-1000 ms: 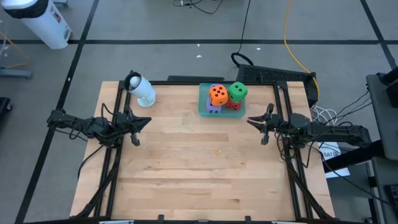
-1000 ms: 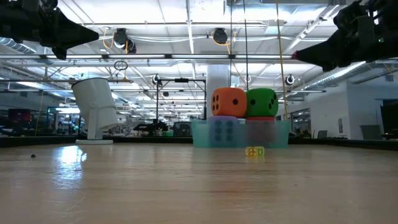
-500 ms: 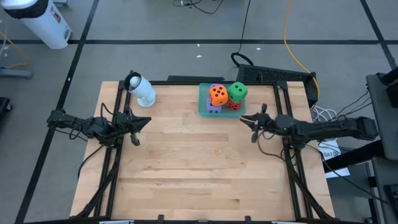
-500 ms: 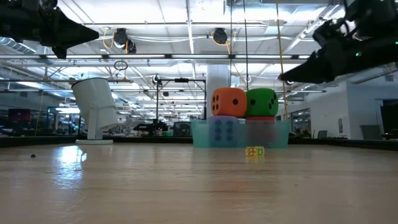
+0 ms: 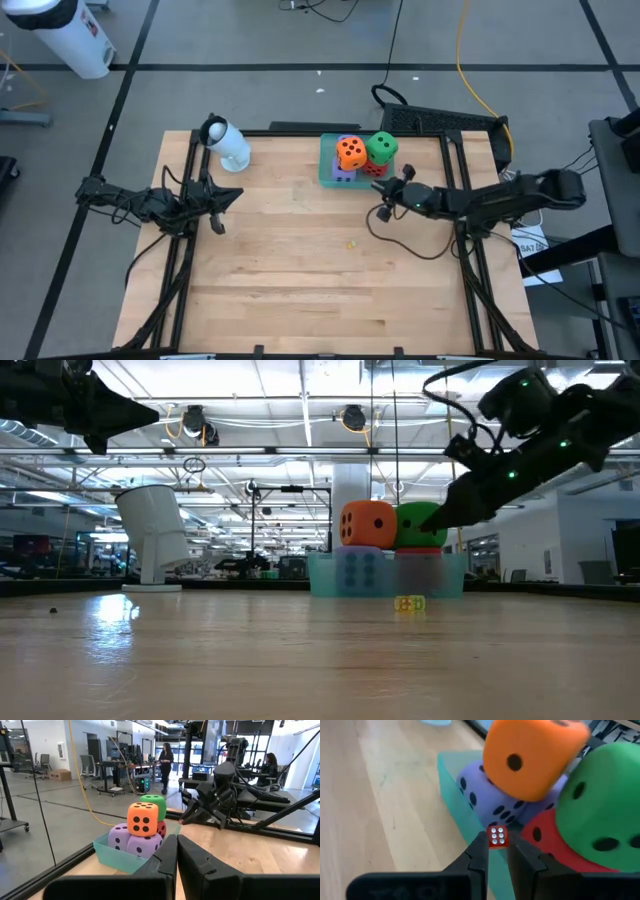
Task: Pick & Place Dice
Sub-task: Put the small red die into the bin
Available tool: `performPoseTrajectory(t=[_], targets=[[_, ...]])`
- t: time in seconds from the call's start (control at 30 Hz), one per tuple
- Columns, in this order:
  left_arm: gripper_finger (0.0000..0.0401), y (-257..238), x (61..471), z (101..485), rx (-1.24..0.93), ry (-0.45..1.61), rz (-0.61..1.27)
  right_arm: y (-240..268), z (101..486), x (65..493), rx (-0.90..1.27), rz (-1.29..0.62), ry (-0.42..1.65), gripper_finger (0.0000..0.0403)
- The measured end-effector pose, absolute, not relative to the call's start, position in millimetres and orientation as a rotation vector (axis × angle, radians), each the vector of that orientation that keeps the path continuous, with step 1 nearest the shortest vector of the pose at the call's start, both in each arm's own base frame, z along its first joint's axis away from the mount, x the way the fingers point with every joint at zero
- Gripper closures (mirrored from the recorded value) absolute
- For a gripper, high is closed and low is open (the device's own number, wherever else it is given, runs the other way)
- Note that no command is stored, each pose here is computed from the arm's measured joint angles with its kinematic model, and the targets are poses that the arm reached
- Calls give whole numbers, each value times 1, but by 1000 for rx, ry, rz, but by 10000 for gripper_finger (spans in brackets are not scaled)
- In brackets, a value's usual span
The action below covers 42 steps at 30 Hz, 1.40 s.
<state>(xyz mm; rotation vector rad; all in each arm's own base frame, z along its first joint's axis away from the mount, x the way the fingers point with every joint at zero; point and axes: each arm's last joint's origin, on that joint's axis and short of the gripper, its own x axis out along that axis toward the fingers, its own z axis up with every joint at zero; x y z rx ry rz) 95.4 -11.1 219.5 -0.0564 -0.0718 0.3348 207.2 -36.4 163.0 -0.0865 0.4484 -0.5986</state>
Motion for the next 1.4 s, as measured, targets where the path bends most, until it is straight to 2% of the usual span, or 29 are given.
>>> performPoseTrajectory(t=[0.5,1.4], targets=[[382,-11,95,219,-56,-72,343,-60,154,237,-153,-581,515,362],[382,-11,95,221,-44,-81,345,-71,150,234,-231,-568,573,360]])
